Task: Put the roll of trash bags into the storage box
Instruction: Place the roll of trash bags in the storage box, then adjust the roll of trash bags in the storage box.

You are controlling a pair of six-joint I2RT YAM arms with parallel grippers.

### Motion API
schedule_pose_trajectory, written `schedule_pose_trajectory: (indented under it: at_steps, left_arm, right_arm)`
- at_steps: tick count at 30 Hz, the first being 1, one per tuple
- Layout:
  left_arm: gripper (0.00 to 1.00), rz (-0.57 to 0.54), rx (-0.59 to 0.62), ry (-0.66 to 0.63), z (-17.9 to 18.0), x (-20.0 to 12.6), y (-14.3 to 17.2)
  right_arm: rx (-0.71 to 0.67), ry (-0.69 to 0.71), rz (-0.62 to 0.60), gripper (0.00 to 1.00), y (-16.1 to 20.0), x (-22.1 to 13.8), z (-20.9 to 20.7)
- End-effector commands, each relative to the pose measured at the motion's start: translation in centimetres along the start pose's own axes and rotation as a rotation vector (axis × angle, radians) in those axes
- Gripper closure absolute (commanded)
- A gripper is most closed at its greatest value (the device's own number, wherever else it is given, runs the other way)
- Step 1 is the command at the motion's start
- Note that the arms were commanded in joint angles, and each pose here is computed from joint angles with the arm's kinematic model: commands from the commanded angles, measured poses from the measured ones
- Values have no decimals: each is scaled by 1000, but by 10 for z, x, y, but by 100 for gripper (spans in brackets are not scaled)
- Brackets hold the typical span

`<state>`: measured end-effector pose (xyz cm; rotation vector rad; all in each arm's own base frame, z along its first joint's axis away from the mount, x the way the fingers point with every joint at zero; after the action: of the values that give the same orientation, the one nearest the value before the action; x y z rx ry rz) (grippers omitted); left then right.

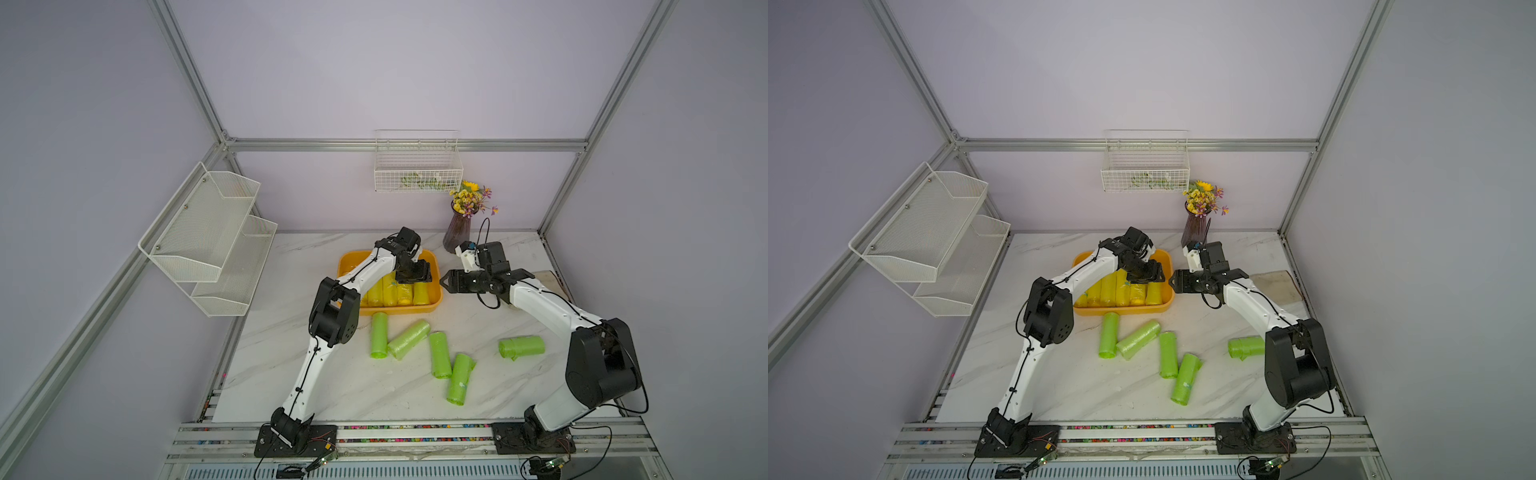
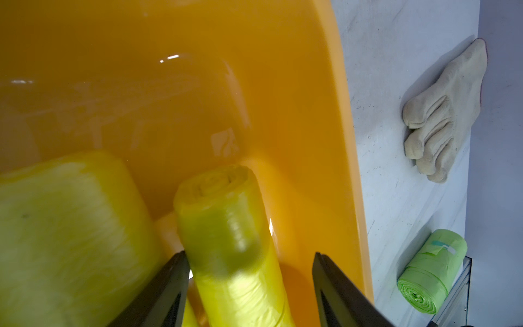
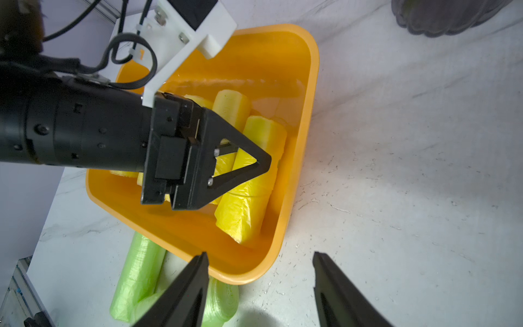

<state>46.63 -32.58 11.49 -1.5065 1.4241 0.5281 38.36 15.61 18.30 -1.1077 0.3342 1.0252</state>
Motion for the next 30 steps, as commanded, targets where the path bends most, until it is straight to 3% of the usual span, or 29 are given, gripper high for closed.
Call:
schedule_pose_trajectory:
  at_steps: [1,8,15,20,30]
  left_arm:
    - [28,-129,21,-11,-13,-49,-24]
    - [22,-293,29,-16,-19,-121,-38]
    - [20,-380,-1,-100,10,-175,-25]
    - [19,-388,-39,-175,38,-188,2]
    - [18,-368,-147,-182,65,-184,43]
  right_arm:
    - [-15,-6,-12,36,-9,-7,3]
    - [-31,-24,-24,36,-24,-3,13]
    - [-102,-17,37,37,-26,27,43]
    - [-110,39,82,37,-30,51,47]
    - [-141,160,202,37,-5,87,33]
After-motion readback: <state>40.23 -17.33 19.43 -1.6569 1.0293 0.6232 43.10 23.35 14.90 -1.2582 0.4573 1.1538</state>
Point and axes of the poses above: each gripper's point midway between its finger pads, its own x axis out along the fingers, its own z axis along the line the jaws close on, y = z × x, the point moved 4 cm from there along -x, back along the fingers, and after that the axes turned 3 degrees about x, right-handed, at the moved point
